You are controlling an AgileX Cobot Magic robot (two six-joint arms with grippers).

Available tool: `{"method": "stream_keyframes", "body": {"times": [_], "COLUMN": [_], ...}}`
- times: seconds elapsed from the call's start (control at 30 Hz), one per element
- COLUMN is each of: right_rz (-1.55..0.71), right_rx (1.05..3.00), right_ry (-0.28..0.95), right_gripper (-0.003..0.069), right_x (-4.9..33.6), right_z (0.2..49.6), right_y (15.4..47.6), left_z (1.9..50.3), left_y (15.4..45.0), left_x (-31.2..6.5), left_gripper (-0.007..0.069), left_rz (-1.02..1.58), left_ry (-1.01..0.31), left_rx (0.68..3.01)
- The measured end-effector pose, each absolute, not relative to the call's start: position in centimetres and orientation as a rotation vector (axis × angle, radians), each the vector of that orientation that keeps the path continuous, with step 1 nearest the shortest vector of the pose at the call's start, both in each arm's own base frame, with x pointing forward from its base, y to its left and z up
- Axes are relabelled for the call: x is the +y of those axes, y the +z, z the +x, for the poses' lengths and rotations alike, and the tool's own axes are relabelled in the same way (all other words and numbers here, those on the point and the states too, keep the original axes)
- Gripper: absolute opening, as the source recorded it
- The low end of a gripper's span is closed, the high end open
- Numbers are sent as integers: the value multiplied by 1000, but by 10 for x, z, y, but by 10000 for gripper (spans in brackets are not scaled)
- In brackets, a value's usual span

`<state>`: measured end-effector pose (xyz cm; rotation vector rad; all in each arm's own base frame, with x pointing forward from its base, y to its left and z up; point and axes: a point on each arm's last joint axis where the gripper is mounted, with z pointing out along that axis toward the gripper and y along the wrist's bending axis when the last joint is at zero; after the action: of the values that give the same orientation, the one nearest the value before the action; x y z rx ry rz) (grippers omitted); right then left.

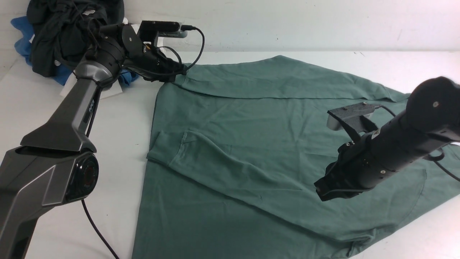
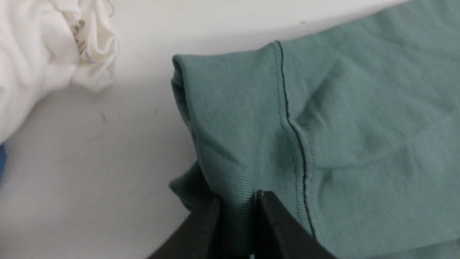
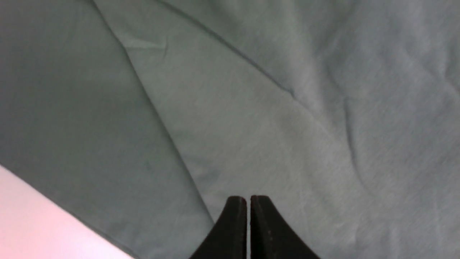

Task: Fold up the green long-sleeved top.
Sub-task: Use the left arm to clamp the cuff farthest from it

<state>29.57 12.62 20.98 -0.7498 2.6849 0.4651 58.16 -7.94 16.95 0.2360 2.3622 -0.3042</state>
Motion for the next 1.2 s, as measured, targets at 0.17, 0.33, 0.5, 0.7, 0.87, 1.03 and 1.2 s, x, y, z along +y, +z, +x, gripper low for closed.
{"method": "stream_keyframes", "body": {"times": [0.17,0.33,0.5,0.7,0.87,1.03,1.2], "right_rz": [-735,-713,-710,-716,-714,-727,-740], "right_rx": [2660,2640,2676,2688,2689,2685,2680], "right_ry": [458,447,456,461,464,462,459], "right_gripper": [10,10,10,10,10,10,10], "right_x": [127,127,129,129,129,129,129], "right_z": [298,303,306,306,305,305,305], "right_y": [211,208,195,193,193,193,193], "left_z": [583,585,589,589,583,574,566], "left_y": [170,166,141,140,152,196,230], "left_x": [-73,-75,-78,-78,-80,-83,-86], "left_gripper": [421,385,155,61,-6,-8,-6], "left_rz": [182,156,150,164,249,283,308], "left_ry": [-325,-356,-353,-346,-352,-362,-362], "left_rx": [2366,2337,2351,2344,2384,2358,2317]}}
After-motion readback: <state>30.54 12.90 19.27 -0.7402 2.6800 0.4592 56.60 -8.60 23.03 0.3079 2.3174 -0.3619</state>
